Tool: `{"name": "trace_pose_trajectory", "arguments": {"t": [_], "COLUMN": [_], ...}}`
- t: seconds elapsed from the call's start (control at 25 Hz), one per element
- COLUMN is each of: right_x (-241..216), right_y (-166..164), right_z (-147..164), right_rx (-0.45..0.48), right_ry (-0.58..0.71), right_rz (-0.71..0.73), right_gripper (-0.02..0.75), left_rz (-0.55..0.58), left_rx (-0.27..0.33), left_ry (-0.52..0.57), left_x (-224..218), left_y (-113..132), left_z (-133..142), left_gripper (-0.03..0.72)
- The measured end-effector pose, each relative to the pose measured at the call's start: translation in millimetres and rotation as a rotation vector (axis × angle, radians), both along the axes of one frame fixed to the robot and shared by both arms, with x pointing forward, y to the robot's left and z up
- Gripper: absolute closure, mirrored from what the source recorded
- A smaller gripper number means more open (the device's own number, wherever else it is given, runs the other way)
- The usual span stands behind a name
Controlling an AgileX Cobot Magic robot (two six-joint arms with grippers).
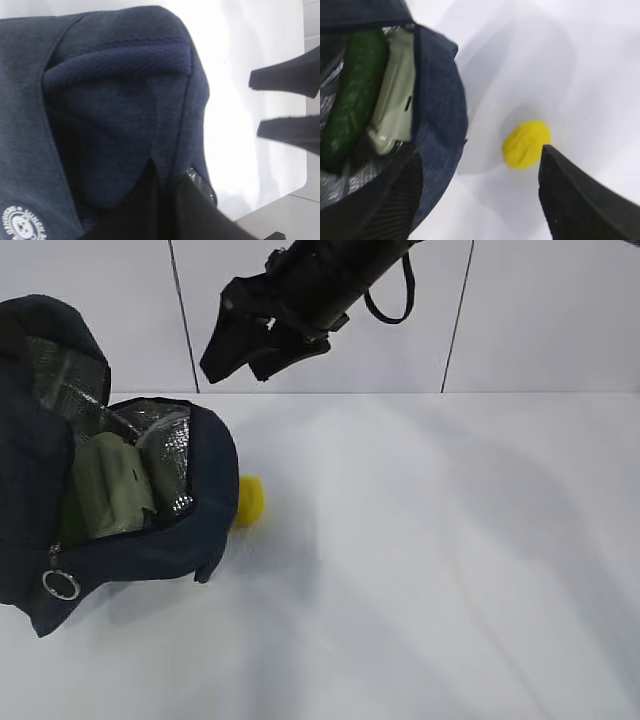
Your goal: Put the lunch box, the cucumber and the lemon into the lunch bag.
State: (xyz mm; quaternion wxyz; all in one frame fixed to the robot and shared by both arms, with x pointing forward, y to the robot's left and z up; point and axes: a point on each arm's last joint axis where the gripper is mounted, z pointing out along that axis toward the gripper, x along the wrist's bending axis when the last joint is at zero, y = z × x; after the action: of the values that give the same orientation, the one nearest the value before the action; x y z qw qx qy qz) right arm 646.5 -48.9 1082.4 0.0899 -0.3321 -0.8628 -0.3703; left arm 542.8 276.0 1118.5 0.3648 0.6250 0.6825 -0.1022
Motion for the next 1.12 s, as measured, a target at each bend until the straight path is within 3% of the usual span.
{"name": "trace_pose_trajectory", "arguments": {"t": [0.2, 0.32, 0.68, 0.88, 1.12], "right_x": [11.8, 17.5, 38.4, 44.1, 51.4], "right_y": [-13.1, -12.4, -6.6, -4.5, -1.2], "right_z": [-3.4, -5.3, -71.5, -97.7, -122.7], "right_rx": [-0.064, -0.054, -0.137, -0.159, -0.153], "right_ry": [-0.051, -0.080, 0.020, 0.059, 0.076], "right_rz": [-0.078, -0.115, -0.142, -0.146, -0.172], "right_gripper": [0.190, 0.190, 0.190, 0.190, 0.190], "left_rz": [0.001, -0.005, -0.014, -0.002, -0.001], "left_rx": [0.005, 0.009, 0.069, 0.121, 0.134], "left_ry": [0.001, -0.007, -0.012, 0.008, 0.011], "left_x": [-0.7, -1.6, -5.7, -6.5, -7.2], "left_y": [1.4, 1.3, 4.7, 8.8, 9.6], "left_z": [0.2, 4.2, 10.8, 7.7, 7.6], "left_gripper": [0.695, 0.695, 0.695, 0.695, 0.695]}}
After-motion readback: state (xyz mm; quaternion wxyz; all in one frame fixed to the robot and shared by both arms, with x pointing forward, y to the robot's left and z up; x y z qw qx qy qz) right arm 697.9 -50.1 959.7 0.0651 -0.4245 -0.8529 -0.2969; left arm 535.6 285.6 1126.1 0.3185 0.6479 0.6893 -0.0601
